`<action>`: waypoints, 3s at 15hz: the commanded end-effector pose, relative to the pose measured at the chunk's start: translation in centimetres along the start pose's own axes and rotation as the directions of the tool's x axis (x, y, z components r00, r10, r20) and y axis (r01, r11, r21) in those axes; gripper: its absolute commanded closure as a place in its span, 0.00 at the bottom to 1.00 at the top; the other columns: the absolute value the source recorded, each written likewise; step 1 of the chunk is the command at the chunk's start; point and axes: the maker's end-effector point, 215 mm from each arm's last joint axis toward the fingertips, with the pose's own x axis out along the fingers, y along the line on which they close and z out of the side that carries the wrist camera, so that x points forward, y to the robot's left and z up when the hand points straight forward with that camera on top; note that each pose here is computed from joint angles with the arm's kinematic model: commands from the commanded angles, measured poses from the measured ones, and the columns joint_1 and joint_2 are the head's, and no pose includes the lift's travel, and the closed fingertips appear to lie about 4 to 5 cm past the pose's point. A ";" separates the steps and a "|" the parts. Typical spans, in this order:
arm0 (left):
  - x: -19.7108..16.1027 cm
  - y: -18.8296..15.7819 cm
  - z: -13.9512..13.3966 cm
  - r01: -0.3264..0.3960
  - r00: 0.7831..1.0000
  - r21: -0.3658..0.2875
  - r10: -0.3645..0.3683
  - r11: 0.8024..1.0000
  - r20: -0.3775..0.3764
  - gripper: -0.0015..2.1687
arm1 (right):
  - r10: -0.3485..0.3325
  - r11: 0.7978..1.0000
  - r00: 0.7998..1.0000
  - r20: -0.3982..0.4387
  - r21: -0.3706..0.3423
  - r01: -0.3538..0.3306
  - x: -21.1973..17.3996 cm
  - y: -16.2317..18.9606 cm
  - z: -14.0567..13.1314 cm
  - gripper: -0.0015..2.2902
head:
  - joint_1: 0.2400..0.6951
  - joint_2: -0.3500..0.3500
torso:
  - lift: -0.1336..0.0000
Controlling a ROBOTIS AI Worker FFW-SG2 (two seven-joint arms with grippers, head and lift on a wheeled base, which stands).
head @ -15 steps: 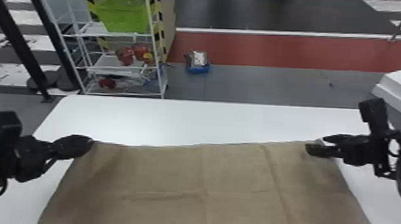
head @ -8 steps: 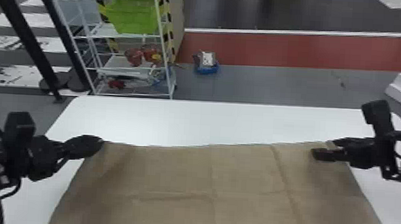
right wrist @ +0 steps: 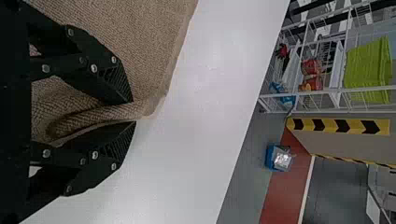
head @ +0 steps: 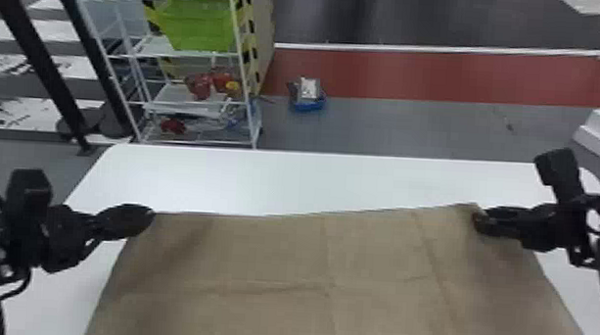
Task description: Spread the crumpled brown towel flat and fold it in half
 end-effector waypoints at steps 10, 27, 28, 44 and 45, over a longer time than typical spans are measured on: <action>-0.8 1.1 0.2 -0.026 1.000 -0.001 0.026 1.000 0.007 0.99 | -0.015 1.000 0.983 0.184 0.023 0.011 -10.2 -0.9 1.1 0.58 | 1.00 0.63 | 0.08; -6.1 -1.8 -5.2 0.122 0.986 0.325 -0.076 0.938 -0.151 0.99 | 0.216 0.941 0.976 -0.011 -0.265 -0.211 -17.6 6.7 -7.7 0.58 | 1.00 0.70 | 0.08; -7.2 -1.9 -5.2 0.119 0.986 0.328 -0.072 0.937 -0.153 0.99 | 0.217 0.938 0.976 -0.012 -0.275 -0.212 -18.6 6.9 -7.8 0.58 | 1.00 0.71 | 0.08; -14.0 -8.9 -7.9 0.292 0.943 0.582 -0.127 0.759 -0.308 0.99 | 0.235 0.914 0.970 -0.062 -0.326 -0.243 -21.8 7.8 -9.7 0.58 | 1.00 0.73 | 0.08; -14.7 -9.6 -8.2 0.305 0.939 0.580 -0.137 0.756 -0.315 0.99 | 0.232 0.914 0.970 -0.067 -0.326 -0.241 -22.0 7.8 -10.0 0.58 | 1.00 0.73 | 0.08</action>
